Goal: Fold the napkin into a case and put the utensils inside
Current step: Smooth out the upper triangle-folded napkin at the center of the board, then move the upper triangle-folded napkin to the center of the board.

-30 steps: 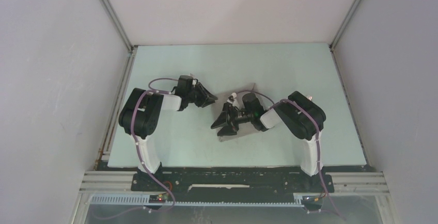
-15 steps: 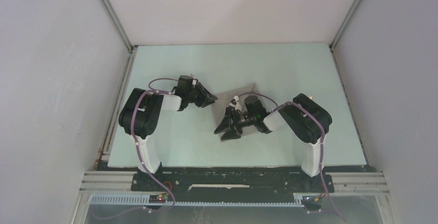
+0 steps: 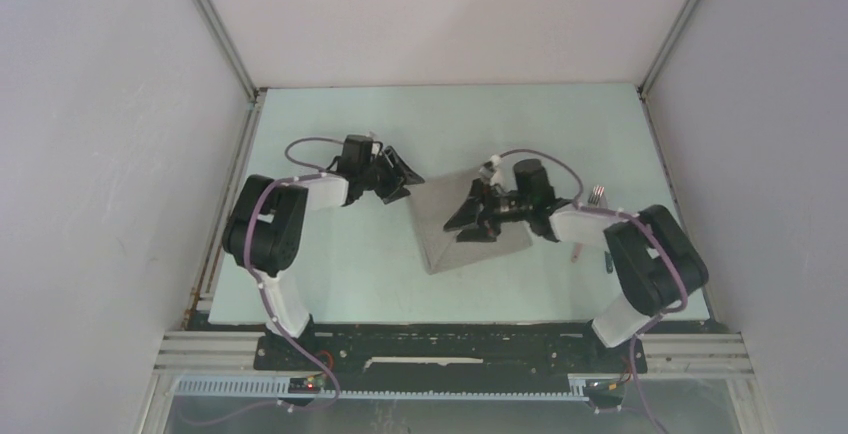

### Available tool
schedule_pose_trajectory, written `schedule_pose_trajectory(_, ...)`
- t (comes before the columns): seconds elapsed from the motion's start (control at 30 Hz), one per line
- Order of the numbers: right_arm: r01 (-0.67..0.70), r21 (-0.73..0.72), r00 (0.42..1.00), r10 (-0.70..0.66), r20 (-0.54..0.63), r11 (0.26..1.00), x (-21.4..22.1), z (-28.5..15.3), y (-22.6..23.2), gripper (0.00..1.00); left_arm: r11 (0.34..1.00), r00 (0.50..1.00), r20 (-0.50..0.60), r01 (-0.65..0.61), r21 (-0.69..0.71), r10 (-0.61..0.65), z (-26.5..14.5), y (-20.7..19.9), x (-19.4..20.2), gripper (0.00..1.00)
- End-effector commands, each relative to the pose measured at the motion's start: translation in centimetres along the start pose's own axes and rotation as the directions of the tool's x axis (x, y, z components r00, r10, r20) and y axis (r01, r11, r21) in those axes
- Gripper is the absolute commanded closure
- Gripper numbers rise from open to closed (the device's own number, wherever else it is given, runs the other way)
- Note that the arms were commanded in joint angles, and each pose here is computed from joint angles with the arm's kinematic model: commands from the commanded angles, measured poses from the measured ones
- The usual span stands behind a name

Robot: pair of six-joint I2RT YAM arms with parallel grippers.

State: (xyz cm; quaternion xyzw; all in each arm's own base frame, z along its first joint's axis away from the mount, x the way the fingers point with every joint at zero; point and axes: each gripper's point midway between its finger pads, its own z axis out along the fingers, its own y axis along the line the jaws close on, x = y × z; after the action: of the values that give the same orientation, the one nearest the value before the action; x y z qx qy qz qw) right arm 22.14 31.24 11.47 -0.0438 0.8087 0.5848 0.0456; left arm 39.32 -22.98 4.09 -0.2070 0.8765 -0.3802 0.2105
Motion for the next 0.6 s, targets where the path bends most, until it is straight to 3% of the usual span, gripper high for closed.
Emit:
schedule_pose_trajectory(0.0,-0.093,0.227,0.987,0.059,0.152,0.969,-2.3,-6.2,-5.4,0.16,0.987,0.988,0.059,-0.148,0.064,0.144,-4.2,-5.4,-2.0,0.31)
schedule_pose_trajectory(0.1,-0.150,0.349,0.962,0.055,0.267,0.925,-3.8,-10.3,-8.0,0.17,0.980,0.979,0.068,-0.194,0.035,0.191,-6.8,-5.5,-0.9,0.15)
schedule_pose_trajectory(0.23,-0.177,0.549,0.943,-0.018,0.332,0.817,-5.0,-14.3,-10.6,0.21,0.971,0.970,0.034,-0.238,-0.039,0.239,-9.4,-2.2,3.1,0.10)
schedule_pose_trajectory(0.37,-0.225,0.633,0.929,-0.033,0.369,0.740,-5.7,-16.8,-12.8,0.31,0.964,0.965,-0.040,-0.261,-0.054,0.259,-11.0,0.4,8.7,0.05)
schedule_pose_trajectory(0.5,-0.222,0.656,0.933,-0.038,0.357,0.721,-6.1,-17.0,-13.7,0.40,0.957,0.954,-0.111,-0.287,-0.052,0.280,-10.7,1.6,13.6,0.20)
schedule_pose_trajectory(0.57,-0.230,0.669,0.929,-0.046,0.368,0.707,-6.3,-17.4,-14.0,0.44,0.959,0.957,-0.115,-0.275,-0.064,0.267,-10.4,2.2,14.5,0.37)
